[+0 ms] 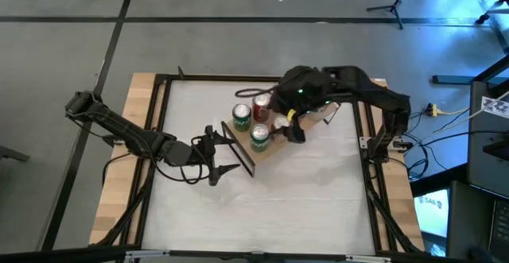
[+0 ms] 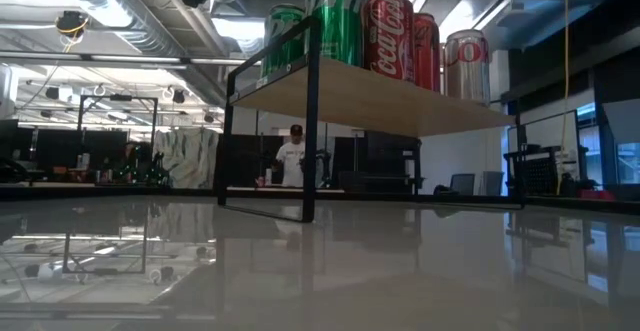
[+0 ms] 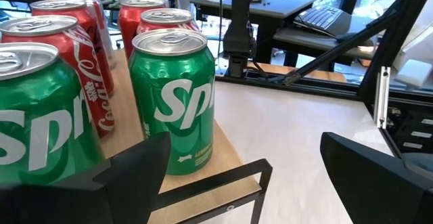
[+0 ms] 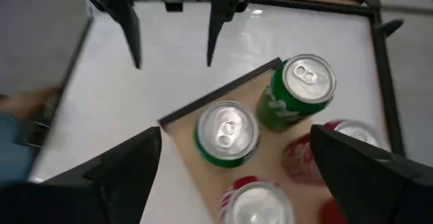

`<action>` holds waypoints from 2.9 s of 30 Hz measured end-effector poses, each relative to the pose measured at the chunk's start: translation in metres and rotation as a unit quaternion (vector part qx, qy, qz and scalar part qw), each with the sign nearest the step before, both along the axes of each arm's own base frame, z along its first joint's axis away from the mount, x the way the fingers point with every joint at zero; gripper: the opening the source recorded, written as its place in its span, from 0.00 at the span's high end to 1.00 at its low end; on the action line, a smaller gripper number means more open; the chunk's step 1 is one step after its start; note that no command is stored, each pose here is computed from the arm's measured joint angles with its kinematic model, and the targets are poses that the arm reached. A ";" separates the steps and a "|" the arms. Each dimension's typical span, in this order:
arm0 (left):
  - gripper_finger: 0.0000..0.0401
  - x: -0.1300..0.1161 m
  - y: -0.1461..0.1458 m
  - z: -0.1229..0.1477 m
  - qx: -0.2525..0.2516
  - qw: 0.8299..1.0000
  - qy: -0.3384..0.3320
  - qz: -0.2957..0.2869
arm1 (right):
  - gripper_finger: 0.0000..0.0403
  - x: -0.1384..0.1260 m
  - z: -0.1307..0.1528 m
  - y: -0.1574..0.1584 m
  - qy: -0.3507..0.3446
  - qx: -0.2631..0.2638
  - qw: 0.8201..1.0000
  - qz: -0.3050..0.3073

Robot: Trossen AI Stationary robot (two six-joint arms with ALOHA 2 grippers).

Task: Place canned beverage on shelf
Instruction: Return to Home Position

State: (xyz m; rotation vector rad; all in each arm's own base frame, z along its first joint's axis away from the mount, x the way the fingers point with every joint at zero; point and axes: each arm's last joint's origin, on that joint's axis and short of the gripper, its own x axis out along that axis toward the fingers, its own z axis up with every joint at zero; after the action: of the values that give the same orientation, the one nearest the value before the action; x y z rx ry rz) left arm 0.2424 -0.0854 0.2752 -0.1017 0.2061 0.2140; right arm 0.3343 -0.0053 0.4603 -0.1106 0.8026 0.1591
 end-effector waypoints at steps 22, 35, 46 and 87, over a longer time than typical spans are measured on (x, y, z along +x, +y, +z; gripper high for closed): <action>0.13 -0.017 0.029 0.050 0.045 0.989 -0.138 -0.011 | 0.17 -0.042 0.012 0.003 0.073 0.044 0.996 -0.005; 0.37 -0.078 0.072 0.076 0.088 0.987 -0.124 0.052 | 0.69 -0.123 0.058 0.005 -0.024 0.019 0.999 0.020; 0.70 -0.127 0.084 0.075 0.096 0.989 -0.091 0.065 | 0.98 -0.187 0.075 0.006 -0.085 0.010 0.996 0.027; 1.00 -0.157 0.091 -0.047 0.100 0.985 -0.131 0.059 | 0.99 -0.256 -0.187 0.007 -0.385 0.013 0.923 -0.008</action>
State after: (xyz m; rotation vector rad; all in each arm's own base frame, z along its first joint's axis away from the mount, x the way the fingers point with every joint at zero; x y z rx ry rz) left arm 0.0856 0.0055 0.2279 0.0573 -0.0834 0.3347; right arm 0.0781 0.0015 0.2732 -0.1298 0.0138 0.0976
